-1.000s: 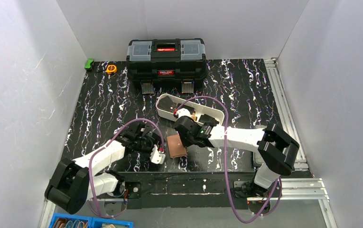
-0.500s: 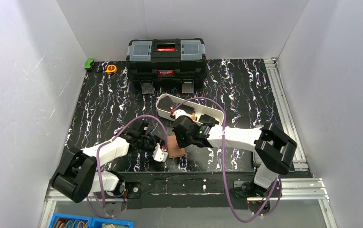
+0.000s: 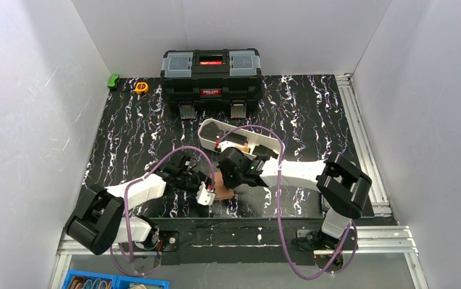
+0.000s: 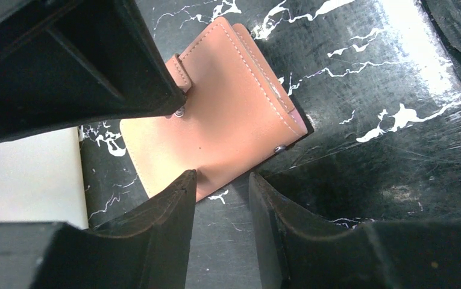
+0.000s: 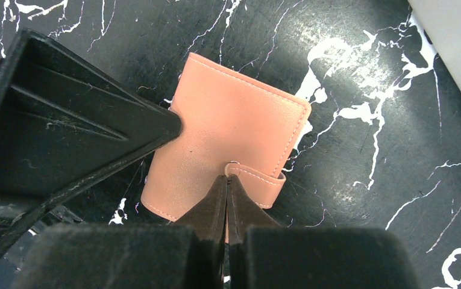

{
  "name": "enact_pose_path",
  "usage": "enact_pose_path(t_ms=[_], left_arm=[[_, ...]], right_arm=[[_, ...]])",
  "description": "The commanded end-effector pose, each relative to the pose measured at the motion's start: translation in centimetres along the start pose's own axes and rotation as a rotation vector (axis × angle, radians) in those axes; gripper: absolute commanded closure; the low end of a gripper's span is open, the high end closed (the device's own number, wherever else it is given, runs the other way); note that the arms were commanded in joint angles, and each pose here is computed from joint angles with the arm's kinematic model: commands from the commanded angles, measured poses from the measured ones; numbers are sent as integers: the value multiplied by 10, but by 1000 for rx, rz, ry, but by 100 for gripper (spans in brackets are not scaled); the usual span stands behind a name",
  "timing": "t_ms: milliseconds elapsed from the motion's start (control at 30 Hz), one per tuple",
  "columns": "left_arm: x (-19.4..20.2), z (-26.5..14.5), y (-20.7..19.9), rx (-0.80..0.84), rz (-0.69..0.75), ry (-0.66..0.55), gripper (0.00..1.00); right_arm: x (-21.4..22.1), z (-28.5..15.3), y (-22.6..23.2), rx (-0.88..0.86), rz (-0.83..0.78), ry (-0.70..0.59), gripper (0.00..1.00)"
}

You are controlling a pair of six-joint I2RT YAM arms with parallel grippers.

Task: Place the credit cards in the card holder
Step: Close the card holder at the center of the board.

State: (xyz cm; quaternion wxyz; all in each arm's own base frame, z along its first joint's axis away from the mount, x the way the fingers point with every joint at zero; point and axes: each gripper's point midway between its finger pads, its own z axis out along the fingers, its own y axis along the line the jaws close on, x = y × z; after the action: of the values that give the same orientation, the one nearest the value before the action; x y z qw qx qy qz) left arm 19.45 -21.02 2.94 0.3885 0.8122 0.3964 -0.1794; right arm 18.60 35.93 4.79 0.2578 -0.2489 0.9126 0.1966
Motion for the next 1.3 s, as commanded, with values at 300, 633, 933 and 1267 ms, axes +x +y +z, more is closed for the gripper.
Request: enact_pose_path(t_ms=[300, 633, 933, 1267], left_arm=[[-15, 7, 1, 43, 23, -74, 64], [-17, 8, -6, 85, 47, -77, 67], [-18, 9, -4, 85, 48, -77, 69], [-16, 10, -10, 105, 51, -79, 73]], right_arm=[[-1, 7, 1, -45, 15, 5, 99], [5, 12, -1, -72, 32, 41, 99], [19, 21, 11, -141, -9, 146, 99], [33, 22, 4, -121, 3, 245, 99]])
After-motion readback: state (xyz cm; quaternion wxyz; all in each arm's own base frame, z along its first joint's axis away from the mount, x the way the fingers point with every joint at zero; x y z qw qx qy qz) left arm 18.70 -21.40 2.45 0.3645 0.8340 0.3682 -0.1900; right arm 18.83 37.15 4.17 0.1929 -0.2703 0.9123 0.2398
